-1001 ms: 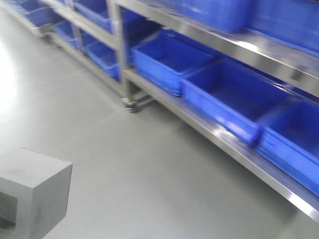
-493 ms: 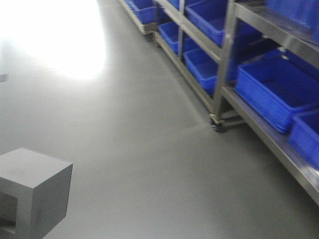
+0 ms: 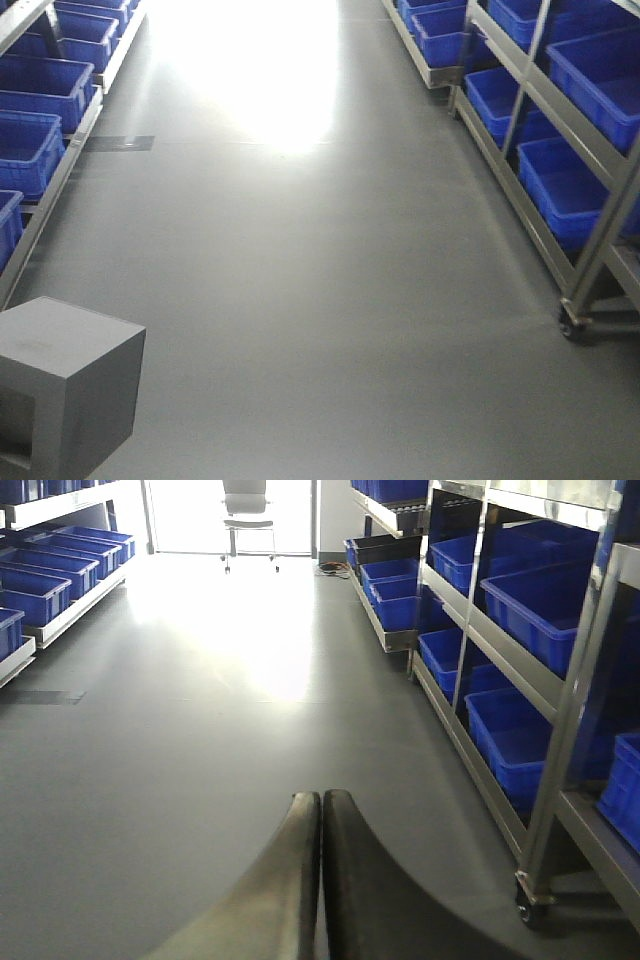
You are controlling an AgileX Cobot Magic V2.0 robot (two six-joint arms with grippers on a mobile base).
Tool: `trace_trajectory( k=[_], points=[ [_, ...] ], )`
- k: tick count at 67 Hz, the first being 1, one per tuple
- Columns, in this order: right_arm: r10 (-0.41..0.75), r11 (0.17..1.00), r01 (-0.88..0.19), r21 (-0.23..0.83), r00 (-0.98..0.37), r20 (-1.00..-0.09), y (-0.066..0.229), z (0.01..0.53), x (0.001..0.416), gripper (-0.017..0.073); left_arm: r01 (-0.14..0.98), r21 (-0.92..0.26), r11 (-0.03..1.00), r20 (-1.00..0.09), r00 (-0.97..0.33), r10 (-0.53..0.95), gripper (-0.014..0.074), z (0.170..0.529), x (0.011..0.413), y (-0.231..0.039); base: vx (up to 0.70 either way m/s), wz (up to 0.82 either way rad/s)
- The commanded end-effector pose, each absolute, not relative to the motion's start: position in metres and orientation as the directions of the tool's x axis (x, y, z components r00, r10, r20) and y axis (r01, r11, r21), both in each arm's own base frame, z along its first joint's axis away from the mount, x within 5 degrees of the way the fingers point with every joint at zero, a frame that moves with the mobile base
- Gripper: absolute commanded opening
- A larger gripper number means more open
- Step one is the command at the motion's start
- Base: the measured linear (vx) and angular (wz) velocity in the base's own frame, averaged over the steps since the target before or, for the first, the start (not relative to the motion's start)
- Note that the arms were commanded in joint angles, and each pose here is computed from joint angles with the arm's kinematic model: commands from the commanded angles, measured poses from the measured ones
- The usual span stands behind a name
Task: Sort gray base to blue bin
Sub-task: 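Drive the base down the aisle between the blue bin shelves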
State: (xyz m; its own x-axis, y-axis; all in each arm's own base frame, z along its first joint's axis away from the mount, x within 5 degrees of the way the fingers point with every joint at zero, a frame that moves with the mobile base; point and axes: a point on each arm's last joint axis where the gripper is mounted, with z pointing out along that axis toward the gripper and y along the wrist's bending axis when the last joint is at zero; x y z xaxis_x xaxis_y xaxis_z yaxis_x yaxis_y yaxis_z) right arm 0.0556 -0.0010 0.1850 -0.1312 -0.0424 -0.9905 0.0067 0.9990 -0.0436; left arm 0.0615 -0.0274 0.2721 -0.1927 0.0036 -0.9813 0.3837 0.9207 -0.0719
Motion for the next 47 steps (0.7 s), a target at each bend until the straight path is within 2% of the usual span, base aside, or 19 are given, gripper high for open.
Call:
trace_trajectory(
  k=[1, 19, 47],
  points=[
    [-0.064, 0.998, 0.008, -0.064, -0.052, -0.997, -0.0009, 0.1906, 0.0559, -0.0005, 0.392, -0.090, 0.916, -0.994, -0.085, -0.062, -0.0007, 0.2913, 0.0622, -0.0276, 0.38, 0.31],
    [-0.064, 0.998, 0.008, -0.064, -0.050, -0.997, -0.0009, 0.1908, 0.0559, -0.0005, 0.392, -0.090, 0.916, -0.994, -0.085, -0.062, -0.0007, 0.2913, 0.0622, -0.0276, 0.41, 0.16],
    [-0.064, 0.998, 0.008, -0.064, -0.051, -0.997, -0.0009, 0.1906, 0.0559, -0.0005, 0.392, -0.090, 0.916, -0.994, -0.085, -0.062, -0.0007, 0.2913, 0.0622, -0.0276, 0.47, 0.02]
  ],
)
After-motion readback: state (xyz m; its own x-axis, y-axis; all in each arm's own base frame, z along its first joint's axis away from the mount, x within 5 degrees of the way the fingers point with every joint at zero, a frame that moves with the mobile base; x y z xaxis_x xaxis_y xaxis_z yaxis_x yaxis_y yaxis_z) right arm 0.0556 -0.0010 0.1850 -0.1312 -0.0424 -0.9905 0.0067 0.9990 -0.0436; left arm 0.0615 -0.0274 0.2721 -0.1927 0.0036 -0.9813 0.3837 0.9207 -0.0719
